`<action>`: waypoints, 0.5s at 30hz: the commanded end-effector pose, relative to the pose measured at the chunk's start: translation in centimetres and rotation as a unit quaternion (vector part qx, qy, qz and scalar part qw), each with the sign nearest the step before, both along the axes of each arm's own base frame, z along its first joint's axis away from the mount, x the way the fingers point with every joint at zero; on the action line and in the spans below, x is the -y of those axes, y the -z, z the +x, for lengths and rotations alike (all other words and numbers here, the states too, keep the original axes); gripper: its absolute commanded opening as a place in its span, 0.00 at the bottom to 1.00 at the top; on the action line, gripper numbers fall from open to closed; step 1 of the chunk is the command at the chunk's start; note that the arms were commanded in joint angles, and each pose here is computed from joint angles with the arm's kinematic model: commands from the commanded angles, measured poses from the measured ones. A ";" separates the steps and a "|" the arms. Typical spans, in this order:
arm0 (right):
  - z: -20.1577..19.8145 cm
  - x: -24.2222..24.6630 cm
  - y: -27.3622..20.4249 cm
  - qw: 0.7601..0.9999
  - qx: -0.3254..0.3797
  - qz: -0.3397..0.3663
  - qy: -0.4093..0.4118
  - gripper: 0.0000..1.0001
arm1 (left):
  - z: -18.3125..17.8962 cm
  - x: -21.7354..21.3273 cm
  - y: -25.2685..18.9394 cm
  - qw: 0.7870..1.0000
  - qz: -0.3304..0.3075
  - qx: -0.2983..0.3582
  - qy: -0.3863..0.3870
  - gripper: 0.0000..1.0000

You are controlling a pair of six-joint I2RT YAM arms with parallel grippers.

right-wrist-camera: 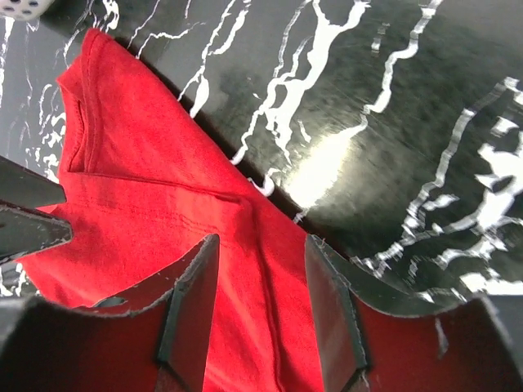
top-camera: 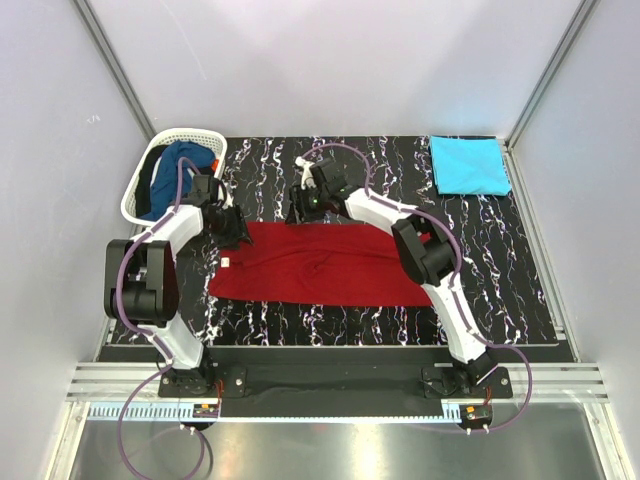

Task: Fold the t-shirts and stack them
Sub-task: Fold the tshirt

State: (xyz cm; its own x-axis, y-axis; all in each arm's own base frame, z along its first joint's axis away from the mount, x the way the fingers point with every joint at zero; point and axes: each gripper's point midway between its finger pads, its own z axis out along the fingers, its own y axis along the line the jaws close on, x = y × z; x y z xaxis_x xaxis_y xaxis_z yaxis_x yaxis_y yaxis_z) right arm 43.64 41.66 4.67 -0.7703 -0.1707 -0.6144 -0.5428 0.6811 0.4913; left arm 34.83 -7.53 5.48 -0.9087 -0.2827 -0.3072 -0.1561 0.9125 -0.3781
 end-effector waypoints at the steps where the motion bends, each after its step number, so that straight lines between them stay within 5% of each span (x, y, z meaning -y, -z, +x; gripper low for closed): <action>1: 0.0 -2.6 -1.3 0.999 0.029 0.012 -0.038 0.52 | 0.5 0.3 -0.1 1.000 -0.011 0.014 0.008 0.47; 10: 0.0 -4.6 -0.3 0.998 0.030 0.007 -0.054 0.41 | 1.0 0.1 -0.1 1.000 -0.004 0.017 0.005 0.47; 13: -0.1 -4.7 -0.7 0.998 0.042 0.002 -0.054 0.21 | 1.2 0.0 -0.4 1.000 -0.001 0.022 0.001 0.47; 15: -0.1 -4.7 -1.1 0.997 0.046 0.002 -0.055 0.16 | 1.3 0.0 -0.4 1.000 -0.001 0.023 -0.001 0.47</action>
State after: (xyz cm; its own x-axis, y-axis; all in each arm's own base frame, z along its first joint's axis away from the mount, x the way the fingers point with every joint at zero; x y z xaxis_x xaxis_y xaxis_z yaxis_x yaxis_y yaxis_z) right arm 43.48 44.92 3.28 -0.7367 -0.2450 -0.6303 -0.6076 0.6488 0.4581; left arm 34.87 -7.51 4.86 -0.9112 -0.2841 -0.2984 -0.1613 0.9125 -0.3760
